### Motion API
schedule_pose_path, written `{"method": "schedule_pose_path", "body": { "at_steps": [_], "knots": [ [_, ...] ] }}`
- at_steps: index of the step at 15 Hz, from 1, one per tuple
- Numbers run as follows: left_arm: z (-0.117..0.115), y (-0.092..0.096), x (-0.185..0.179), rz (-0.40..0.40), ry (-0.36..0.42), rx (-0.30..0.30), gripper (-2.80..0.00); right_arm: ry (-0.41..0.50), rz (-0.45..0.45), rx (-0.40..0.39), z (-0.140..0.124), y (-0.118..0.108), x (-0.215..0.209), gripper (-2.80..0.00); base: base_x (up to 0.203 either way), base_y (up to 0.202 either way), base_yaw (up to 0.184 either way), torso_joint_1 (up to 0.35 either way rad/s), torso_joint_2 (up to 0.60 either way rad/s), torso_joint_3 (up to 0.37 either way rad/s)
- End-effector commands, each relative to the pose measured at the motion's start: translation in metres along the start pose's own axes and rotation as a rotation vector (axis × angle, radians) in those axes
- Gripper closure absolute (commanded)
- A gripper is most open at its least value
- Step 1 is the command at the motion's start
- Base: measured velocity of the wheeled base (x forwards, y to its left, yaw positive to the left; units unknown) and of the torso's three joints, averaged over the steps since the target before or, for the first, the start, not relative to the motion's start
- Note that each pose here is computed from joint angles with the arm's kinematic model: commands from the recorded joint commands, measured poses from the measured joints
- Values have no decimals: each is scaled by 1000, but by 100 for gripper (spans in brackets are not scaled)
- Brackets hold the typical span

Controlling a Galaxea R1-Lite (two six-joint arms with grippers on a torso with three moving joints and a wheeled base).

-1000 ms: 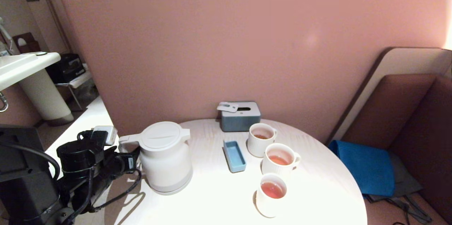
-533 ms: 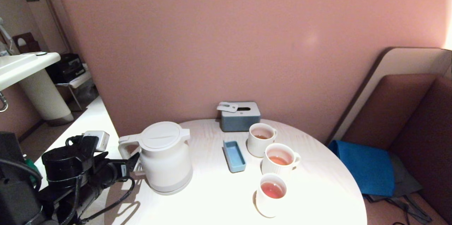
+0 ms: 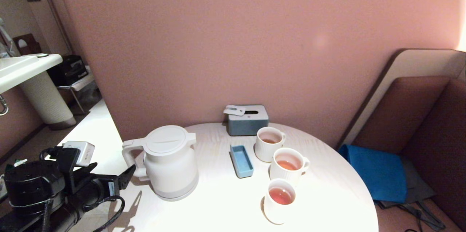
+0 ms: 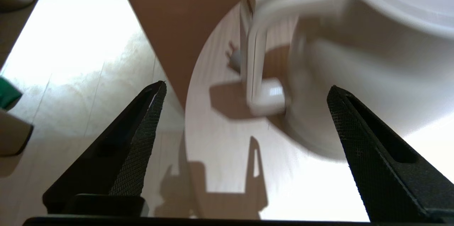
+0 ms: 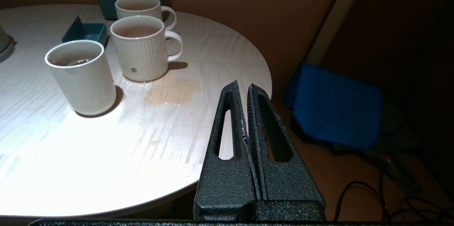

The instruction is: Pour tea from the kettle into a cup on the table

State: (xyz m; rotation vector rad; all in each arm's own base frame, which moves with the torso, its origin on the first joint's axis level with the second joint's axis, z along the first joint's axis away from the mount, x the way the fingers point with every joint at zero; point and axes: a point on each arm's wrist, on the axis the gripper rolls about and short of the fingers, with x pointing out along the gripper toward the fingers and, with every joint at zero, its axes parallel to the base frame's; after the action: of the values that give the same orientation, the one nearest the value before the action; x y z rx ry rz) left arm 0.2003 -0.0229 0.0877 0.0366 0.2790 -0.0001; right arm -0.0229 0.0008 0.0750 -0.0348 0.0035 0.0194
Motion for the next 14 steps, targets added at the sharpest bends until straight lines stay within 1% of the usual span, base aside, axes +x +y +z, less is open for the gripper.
{"method": "schedule_pose_path", "body": {
  "at_steps": [1,4,5,6,7,9,10,11,12,13,14],
  "knots": [
    [9,3,-24,1,-33,4,-280,1,1,0,0,0,0,0,0,0,0,0,0,0],
    [20,7,-57,-3,-34,8,-280,1,1,0,0,0,0,0,0,0,0,0,0,0],
    [23,9,-71,-5,-13,12,-280,1,1,0,0,0,0,0,0,0,0,0,0,0],
    [25,11,-88,-7,26,16,-280,1,2,0,0,0,0,0,0,0,0,0,0,0],
    [27,12,-102,-9,41,18,-280,1,2,0,0,0,0,0,0,0,0,0,0,0],
    [31,16,-129,-9,17,16,-280,1,2,0,0,0,0,0,0,0,0,0,0,0],
    [34,18,-141,5,-17,15,-280,1,1,0,0,0,0,0,0,0,0,0,0,0],
    [37,21,-153,55,-63,17,-280,1,1,0,0,0,0,0,0,0,0,0,0,0],
    [40,24,-166,131,-97,34,-280,1,1,0,0,0,0,0,0,0,0,0,0,0],
    [40,27,-179,188,-120,60,-280,1,1,0,0,0,0,0,0,0,0,0,0,0],
    [38,29,-191,220,-140,83,-280,1,2,0,0,0,0,0,0,0,0,0,0,0]
  ]
}}
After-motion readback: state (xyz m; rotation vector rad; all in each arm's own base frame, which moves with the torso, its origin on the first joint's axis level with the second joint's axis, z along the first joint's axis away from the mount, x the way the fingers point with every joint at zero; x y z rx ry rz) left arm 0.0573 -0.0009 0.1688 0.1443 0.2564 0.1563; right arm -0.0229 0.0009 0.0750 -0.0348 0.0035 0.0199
